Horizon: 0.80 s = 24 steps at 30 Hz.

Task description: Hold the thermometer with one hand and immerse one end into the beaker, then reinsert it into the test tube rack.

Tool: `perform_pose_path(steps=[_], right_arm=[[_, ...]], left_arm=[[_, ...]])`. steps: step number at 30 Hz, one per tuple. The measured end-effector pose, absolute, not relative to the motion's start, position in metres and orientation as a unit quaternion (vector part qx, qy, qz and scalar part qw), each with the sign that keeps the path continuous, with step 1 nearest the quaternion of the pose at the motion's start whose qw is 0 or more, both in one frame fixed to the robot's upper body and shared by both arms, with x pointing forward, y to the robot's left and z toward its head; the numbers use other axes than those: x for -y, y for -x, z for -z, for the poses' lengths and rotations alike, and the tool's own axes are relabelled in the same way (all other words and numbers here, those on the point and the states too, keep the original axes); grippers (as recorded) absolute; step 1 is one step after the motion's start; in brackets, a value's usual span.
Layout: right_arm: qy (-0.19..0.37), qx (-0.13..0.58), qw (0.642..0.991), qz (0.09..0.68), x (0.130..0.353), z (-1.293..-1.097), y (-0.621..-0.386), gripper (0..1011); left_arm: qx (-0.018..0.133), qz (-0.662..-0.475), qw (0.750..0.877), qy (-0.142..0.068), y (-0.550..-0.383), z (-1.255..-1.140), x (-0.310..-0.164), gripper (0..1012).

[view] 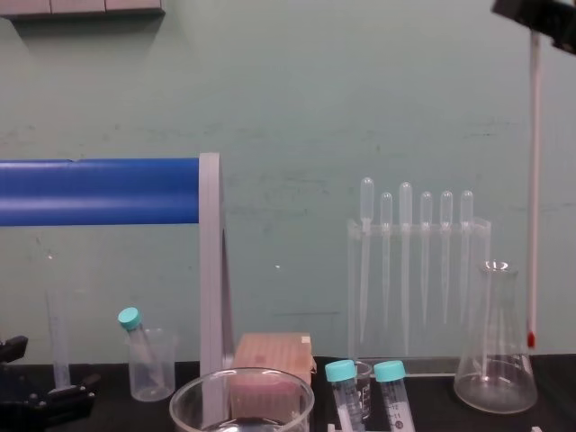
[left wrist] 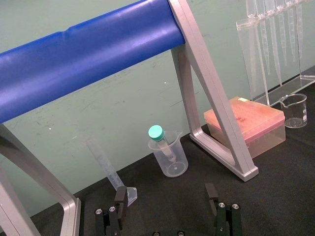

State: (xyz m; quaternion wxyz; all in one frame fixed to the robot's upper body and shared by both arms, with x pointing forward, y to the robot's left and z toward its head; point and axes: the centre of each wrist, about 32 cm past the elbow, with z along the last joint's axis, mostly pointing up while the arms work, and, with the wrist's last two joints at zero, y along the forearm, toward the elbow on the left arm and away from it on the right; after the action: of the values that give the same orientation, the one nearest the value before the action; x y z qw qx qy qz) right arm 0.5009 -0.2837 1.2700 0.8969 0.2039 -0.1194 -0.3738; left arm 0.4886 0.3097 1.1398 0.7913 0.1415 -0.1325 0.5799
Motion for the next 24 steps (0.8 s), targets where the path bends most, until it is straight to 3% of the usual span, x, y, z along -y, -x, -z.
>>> perform_pose_path(steps=[9, 24], right_arm=[[-0.195, 0.085, 0.9, 0.381, 0.288, -1.243, -0.502, 56], [-0.185, 0.069, 0.912, 0.359, 0.284, -1.215, -0.525, 56]], left_arm=[[0.132, -0.58, 0.791, -0.141, -0.489, -1.14, -0.31, 1008], [0.132, -0.58, 0.791, -0.141, -0.489, -1.14, -0.31, 1008]])
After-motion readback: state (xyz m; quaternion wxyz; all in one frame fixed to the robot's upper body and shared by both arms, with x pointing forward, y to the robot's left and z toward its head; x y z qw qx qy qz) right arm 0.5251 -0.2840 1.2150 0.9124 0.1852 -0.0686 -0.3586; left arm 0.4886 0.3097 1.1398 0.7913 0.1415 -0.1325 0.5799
